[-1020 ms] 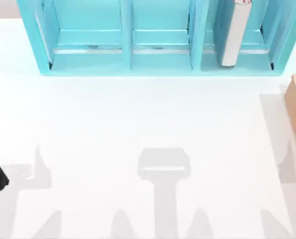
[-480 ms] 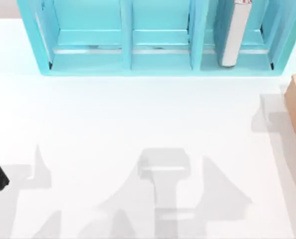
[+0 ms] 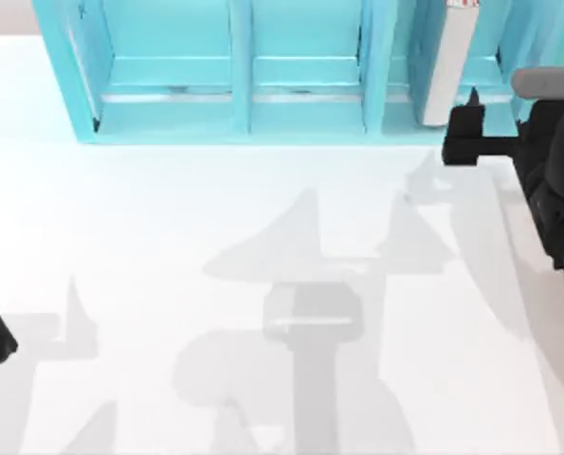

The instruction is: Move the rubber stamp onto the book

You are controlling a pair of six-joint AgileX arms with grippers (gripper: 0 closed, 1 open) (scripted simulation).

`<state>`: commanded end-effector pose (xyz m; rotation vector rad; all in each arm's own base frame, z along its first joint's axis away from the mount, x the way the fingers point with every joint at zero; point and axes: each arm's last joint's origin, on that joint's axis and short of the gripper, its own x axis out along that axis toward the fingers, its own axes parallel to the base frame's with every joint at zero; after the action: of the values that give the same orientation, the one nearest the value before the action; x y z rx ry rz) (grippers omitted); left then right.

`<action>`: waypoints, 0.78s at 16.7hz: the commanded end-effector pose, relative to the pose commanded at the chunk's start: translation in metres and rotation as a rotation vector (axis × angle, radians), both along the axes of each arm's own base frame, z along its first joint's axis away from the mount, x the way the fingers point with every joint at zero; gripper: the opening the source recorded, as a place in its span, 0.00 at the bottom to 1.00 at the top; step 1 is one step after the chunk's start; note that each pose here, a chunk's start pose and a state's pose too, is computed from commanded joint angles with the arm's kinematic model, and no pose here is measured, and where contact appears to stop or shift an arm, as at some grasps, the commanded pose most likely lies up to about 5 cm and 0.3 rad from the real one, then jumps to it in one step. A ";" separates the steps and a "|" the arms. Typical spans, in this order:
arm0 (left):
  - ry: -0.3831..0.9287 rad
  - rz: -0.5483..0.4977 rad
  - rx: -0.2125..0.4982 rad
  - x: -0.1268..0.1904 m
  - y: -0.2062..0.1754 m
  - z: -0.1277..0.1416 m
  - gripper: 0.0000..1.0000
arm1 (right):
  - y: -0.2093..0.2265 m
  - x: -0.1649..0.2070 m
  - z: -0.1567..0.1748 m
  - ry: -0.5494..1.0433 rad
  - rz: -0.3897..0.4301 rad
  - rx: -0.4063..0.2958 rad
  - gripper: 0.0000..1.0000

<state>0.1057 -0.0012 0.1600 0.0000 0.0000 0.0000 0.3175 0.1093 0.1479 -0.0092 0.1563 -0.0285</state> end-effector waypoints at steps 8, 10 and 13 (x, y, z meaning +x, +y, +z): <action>0.000 0.000 0.000 0.000 0.000 0.000 1.00 | 0.045 0.034 -0.056 -0.054 -0.010 0.013 1.00; 0.000 0.000 0.000 0.000 0.000 0.000 1.00 | 0.045 0.035 -0.057 -0.055 -0.010 0.013 1.00; 0.000 0.000 0.000 0.000 0.000 0.000 1.00 | 0.043 0.035 -0.057 -0.051 -0.014 0.012 1.00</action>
<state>0.1057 -0.0012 0.1600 0.0000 0.0000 0.0000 0.3521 0.1522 0.0907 0.0042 0.1059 -0.0413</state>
